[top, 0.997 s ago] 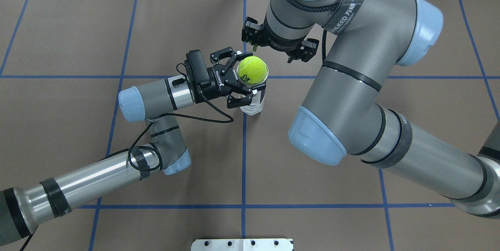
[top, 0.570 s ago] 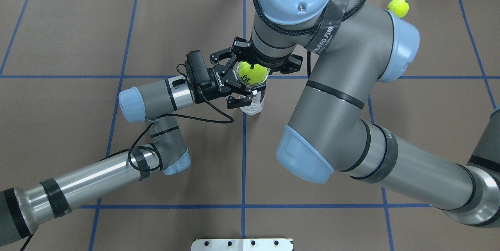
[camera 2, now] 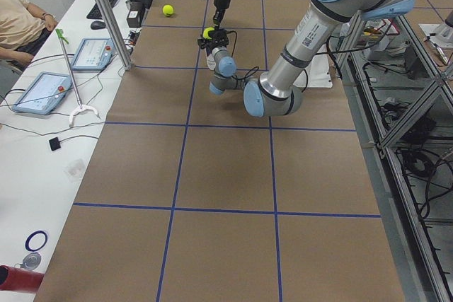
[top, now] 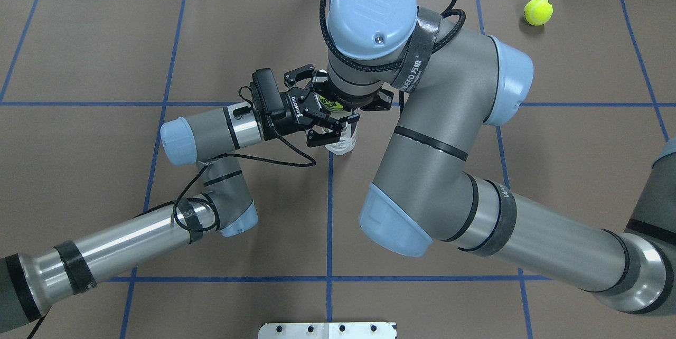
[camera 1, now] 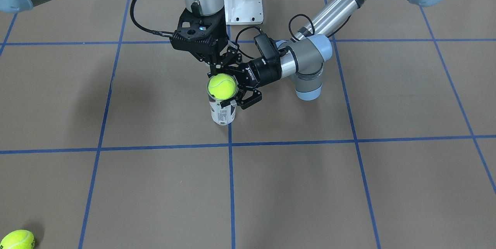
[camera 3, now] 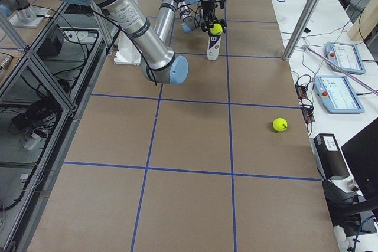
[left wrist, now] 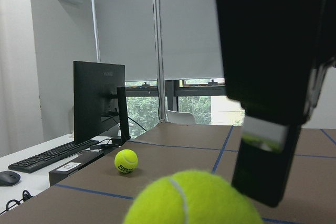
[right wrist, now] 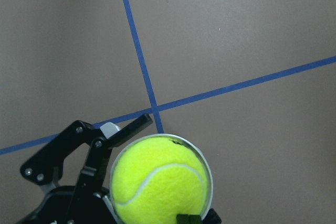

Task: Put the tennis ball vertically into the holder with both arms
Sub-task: 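Lower the ball into the cup mouth and push it down with the right gripper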

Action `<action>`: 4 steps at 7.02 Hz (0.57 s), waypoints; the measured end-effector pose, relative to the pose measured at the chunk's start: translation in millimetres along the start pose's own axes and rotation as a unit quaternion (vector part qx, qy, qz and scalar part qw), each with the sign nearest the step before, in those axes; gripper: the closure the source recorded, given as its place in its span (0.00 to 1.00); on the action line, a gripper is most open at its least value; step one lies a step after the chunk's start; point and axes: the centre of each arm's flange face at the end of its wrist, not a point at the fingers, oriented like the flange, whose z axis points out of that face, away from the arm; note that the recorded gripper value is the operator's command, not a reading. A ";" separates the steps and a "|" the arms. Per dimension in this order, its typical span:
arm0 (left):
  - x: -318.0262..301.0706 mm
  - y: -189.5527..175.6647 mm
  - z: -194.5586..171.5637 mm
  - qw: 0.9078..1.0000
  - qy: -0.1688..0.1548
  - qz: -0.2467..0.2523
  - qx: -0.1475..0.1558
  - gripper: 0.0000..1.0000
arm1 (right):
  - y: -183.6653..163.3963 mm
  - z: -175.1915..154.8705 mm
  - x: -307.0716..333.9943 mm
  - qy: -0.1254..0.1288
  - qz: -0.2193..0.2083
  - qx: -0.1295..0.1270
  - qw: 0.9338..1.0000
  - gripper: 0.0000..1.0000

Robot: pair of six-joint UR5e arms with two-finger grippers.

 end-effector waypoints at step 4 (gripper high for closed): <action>1.0 -0.3 0.3 1.000 0.001 -0.001 0.001 0.01 | -1.8 -33.7 2.4 -0.036 -0.004 0.009 0.999 1.00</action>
